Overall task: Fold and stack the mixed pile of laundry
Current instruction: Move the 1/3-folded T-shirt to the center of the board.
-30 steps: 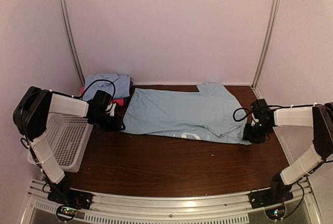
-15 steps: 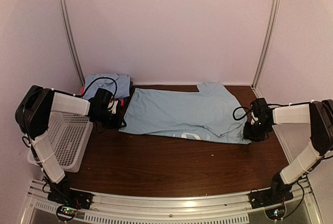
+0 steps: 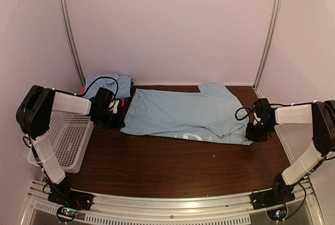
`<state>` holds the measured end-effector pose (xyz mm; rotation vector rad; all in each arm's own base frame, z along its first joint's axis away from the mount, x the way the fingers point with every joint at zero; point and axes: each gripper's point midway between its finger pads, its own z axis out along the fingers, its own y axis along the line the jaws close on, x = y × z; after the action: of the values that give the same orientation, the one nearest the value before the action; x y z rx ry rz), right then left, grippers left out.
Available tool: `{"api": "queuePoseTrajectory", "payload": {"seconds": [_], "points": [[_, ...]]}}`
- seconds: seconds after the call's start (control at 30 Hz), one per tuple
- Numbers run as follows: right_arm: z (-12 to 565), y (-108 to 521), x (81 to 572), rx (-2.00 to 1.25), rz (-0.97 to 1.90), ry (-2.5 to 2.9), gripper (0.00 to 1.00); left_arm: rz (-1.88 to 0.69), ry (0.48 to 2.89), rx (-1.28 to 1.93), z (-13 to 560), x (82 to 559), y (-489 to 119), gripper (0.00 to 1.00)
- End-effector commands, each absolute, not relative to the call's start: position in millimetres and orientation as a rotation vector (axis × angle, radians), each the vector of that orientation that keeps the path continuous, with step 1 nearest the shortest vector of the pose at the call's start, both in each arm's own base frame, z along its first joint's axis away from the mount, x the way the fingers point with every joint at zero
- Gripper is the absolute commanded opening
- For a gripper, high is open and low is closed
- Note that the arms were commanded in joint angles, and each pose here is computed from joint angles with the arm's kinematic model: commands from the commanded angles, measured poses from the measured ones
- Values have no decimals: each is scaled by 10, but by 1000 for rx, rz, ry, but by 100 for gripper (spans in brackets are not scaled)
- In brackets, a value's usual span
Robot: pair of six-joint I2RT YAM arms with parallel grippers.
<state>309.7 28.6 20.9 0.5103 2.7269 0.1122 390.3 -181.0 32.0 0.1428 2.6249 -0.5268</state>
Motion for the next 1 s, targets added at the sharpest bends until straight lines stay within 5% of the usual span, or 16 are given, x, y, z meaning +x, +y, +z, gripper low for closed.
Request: {"api": "queuePoseTrajectory", "payload": {"seconds": [0.0,0.53,0.7,0.83,0.97], "points": [[383,75,2990,570,6,2698,0,-444,2597,87,573,3824,-1633,0],[207,200,2425,737,131,2804,0,-361,2745,78,335,3348,-1418,0],[444,310,2552,679,251,2728,19,-413,2640,123,619,3459,-1495,25],[829,376,2819,592,335,2584,51,-424,2534,138,957,3713,-1567,36],[902,479,2978,521,399,2577,46,-486,2535,166,920,3927,-1736,34]]}}
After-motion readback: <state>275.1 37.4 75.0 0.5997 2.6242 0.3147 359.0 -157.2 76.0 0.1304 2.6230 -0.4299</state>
